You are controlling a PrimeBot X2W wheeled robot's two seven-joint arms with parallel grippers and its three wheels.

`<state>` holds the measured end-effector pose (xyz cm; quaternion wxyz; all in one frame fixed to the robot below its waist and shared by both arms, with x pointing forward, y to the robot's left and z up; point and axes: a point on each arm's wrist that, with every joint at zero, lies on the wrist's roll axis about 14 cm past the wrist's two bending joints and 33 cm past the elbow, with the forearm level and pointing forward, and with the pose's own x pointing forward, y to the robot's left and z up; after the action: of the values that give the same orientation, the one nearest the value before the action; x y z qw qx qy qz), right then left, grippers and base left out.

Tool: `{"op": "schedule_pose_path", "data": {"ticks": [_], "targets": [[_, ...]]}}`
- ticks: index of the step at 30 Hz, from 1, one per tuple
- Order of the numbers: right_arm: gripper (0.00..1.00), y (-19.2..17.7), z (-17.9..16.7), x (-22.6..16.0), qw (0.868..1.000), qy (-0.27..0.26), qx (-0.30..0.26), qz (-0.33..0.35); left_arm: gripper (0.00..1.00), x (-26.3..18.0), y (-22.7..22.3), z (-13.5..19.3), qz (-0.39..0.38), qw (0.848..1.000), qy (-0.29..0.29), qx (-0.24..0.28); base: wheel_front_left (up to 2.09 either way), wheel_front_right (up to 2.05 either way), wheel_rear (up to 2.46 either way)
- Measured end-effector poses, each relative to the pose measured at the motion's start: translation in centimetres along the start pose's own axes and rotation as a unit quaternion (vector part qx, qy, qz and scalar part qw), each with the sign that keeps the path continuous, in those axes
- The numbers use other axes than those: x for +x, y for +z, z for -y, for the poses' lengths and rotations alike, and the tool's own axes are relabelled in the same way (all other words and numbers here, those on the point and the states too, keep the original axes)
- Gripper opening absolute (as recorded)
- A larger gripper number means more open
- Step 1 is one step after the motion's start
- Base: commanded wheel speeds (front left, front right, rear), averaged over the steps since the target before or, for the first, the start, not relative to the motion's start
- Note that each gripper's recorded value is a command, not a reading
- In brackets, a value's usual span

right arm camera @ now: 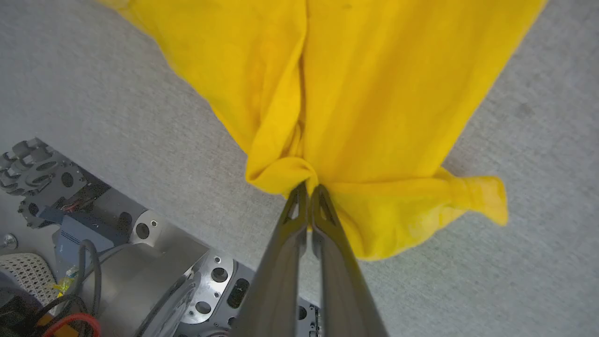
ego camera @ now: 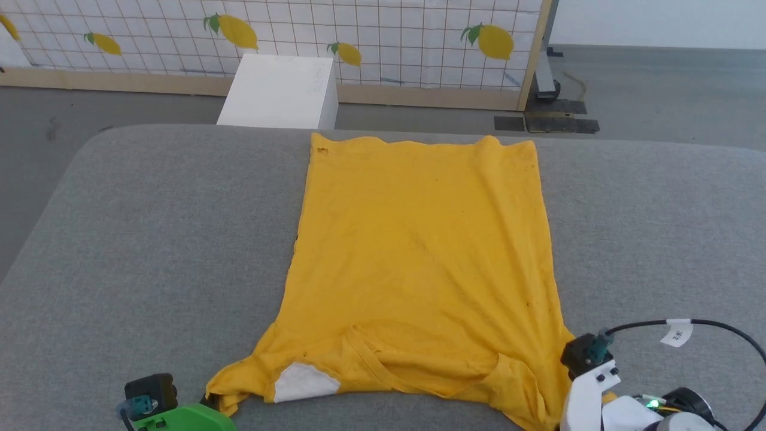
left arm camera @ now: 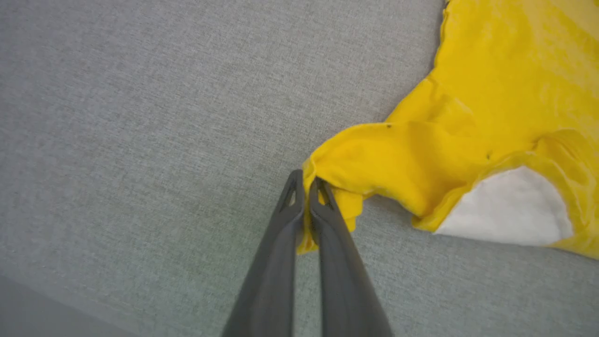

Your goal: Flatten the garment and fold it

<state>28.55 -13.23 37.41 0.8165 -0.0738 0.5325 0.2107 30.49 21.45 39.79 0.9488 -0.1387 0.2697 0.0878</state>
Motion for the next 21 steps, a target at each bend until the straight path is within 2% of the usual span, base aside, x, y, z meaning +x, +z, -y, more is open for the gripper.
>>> {"op": "schedule_pose_path", "data": {"ticks": [5, 7, 9, 11, 16, 19, 21], "targets": [[1.0, 3.2, 0.8, -1.2, 0.995, 0.014, 0.059, 0.085, 0.0, 0.2, 0.0, 0.3, 0.001, 1.0, -0.005, 0.002, 0.0, 0.0, 0.0], [1.0, 5.3, 1.2, -2.4, 0.985, 0.025, 0.098, 0.141, 0.0, 0.2, 0.1, 0.5, 0.003, 1.0, -0.008, 0.002, 0.0, 0.0, 0.0], [1.0, 7.5, 2.1, -4.1, 0.969, 0.027, 0.13, 0.206, 0.0, 0.1, 0.4, 0.7, 0.011, 1.0, -0.01, 0.002, 0.0, 0.0, 0.0], [1.0, 9.6, 3.0, -6.1, 0.946, 0.03, 0.166, 0.277, 0.0, 0.1, 0.7, 0.8, 0.017, 1.0, -0.013, 0.002, 0.0, 0.0, 0.0], [1.0, 14.3, 7.2, -11.8, 0.861, -0.012, 0.224, 0.457, 0.0, 0.3, 1.2, 1.3, 0.026, 0.999, -0.019, 0.003, 0.0, 0.0, 0.0], [1.0, 16.1, 9.2, -13.5, 0.831, -0.048, 0.221, 0.508, 0.0, 0.5, 1.6, 1.7, 0.033, 0.999, -0.024, 0.002, 0.0, 0.0, 0.0], [1.0, 17.7, 9.8, -14.0, 0.818, -0.056, 0.216, 0.53, 0.0, 0.7, 2.1, 2.0, 0.041, 0.999, -0.024, 0.0, 0.0, 0.0, 0.0]]}}
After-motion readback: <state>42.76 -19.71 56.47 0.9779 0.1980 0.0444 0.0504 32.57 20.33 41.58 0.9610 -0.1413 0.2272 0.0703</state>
